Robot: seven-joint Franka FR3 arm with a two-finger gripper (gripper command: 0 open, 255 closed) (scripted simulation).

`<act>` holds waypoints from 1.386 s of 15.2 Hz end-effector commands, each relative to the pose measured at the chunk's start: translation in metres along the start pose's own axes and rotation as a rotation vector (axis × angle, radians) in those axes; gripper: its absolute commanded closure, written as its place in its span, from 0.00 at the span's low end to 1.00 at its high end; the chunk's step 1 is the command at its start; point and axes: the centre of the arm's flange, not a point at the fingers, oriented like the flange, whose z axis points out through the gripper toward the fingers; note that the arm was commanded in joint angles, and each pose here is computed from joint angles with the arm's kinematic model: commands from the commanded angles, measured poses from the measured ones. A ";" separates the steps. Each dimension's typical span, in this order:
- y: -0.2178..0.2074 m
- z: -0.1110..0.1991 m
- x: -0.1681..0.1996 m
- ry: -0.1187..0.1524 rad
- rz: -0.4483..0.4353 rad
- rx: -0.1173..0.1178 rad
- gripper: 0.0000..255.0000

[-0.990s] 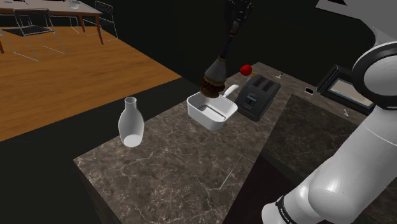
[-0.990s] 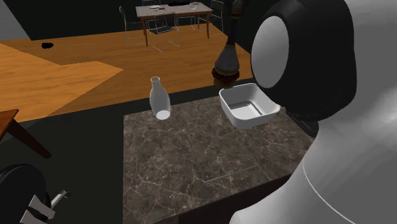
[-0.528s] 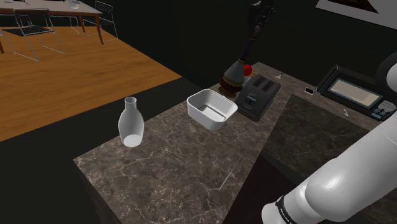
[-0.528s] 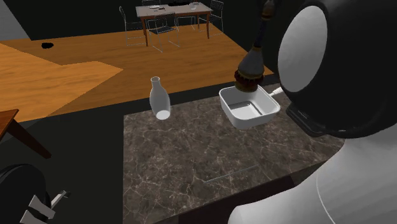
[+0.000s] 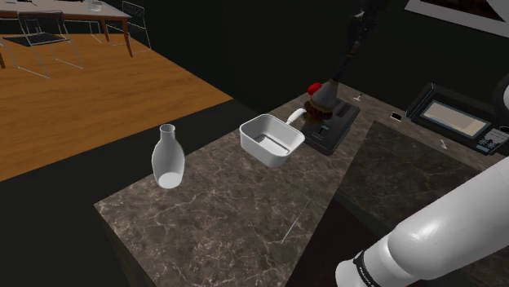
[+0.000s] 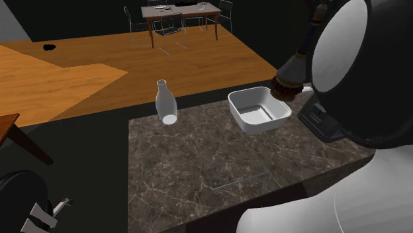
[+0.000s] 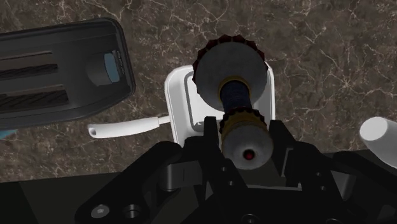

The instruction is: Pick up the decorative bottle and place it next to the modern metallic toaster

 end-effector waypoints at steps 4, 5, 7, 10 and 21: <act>0.060 0.000 -0.028 0.001 -0.002 0.000 1.00; 0.072 0.000 -0.033 0.001 -0.002 0.000 1.00; 0.096 0.001 -0.044 0.001 -0.002 0.000 1.00; 0.132 0.001 -0.061 0.001 -0.002 0.000 1.00; 0.181 0.039 -0.083 0.001 -0.002 0.000 1.00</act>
